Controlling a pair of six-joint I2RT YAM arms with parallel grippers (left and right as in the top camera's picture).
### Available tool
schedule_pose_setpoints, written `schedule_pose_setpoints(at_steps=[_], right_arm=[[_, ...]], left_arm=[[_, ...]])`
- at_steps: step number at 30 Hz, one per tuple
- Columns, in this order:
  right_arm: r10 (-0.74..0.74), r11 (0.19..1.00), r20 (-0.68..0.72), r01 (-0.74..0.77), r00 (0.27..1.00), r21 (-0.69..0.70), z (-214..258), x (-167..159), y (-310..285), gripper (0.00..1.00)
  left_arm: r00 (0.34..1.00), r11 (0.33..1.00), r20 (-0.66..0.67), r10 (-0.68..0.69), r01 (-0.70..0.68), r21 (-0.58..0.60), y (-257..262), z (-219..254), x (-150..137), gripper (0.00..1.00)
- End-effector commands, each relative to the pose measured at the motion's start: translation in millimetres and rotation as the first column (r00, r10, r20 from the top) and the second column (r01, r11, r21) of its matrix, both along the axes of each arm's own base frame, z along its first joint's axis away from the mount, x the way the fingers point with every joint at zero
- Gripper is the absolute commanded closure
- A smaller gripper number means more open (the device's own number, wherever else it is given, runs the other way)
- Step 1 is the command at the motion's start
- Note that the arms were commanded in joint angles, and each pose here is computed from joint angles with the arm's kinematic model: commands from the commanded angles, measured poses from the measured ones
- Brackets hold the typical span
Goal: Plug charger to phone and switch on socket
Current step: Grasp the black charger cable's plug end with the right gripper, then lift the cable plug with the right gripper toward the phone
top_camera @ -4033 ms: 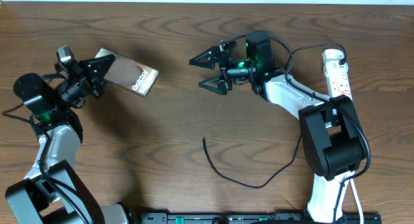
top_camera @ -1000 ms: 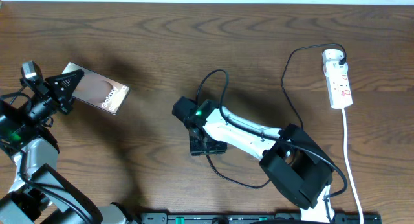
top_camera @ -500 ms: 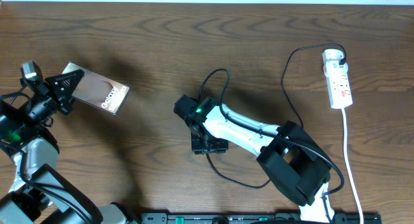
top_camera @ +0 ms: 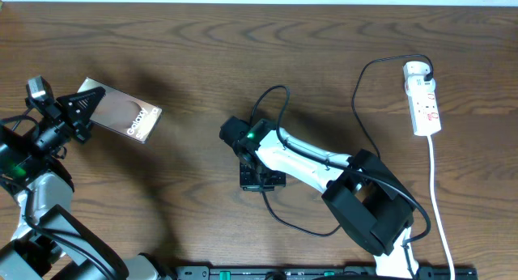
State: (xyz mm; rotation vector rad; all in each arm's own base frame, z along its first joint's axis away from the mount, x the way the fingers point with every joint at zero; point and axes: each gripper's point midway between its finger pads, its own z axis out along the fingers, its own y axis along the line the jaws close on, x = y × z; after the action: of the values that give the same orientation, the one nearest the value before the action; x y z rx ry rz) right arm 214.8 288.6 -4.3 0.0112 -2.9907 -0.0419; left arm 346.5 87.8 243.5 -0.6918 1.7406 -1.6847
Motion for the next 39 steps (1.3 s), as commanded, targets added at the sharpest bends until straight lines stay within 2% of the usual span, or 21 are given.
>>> schedule_pose_setpoints(at_steps=[1, 11, 21, 23, 27, 30, 33, 34, 36, 39], right_arm=[[0.004, 0.998, -0.056, -0.007, 0.998, -0.063, -31, -11, -11, 0.94], [-0.001, 0.998, -0.052, -0.002, 0.999, -0.059, -31, -8, -10, 0.99], [-0.083, 0.996, -0.044, 0.081, 0.996, -0.036, -15, 37, -34, 0.99], [-0.064, 0.998, -0.054, 0.064, 0.997, 0.007, -9, 47, -34, 0.99], [0.094, 0.963, -0.058, -0.076, 0.994, 0.257, 18, 70, -8, 0.99], [0.275, 0.814, 0.025, -0.246, 0.961, 0.527, 58, 83, 23, 0.99], [0.443, 0.486, 0.213, -0.432, 0.871, 0.76, 115, 79, 49, 0.99], [0.472, 0.367, 0.287, -0.482, 0.833, 0.795, 133, 75, 52, 0.99], [0.501, 0.2, 0.401, -0.554, 0.767, 0.808, 157, 67, 52, 0.99], [0.522, 0.05, 0.511, -0.622, 0.683, 0.781, 173, 53, 46, 0.99]], left_arm=[[0.999, 0.999, 0.043, -0.021, 0.019, 0.042, 0, 13, -2, 0.93], [0.999, 0.999, 0.043, -0.021, 0.019, 0.042, 0, 13, -2, 0.93], [0.999, 0.999, 0.043, -0.021, 0.019, 0.042, 0, 13, -2, 0.93], [0.999, 0.999, 0.043, -0.021, 0.019, 0.042, -1, 13, -2, 0.93], [0.999, 0.999, 0.043, -0.021, 0.019, 0.042, -1, 13, -2, 0.93], [0.999, 0.999, 0.045, -0.021, 0.019, 0.044, -1, 13, -2, 0.93], [0.998, 0.998, 0.061, -0.022, 0.018, 0.061, -1, 13, -2, 0.93], [0.998, 0.998, 0.064, -0.022, 0.018, 0.064, -1, 13, -2, 0.93], [0.998, 0.998, 0.064, -0.024, 0.02, 0.064, -1, 13, -2, 0.93], [0.997, 0.997, 0.064, -0.042, 0.038, 0.064, -7, 13, -1, 0.93]])
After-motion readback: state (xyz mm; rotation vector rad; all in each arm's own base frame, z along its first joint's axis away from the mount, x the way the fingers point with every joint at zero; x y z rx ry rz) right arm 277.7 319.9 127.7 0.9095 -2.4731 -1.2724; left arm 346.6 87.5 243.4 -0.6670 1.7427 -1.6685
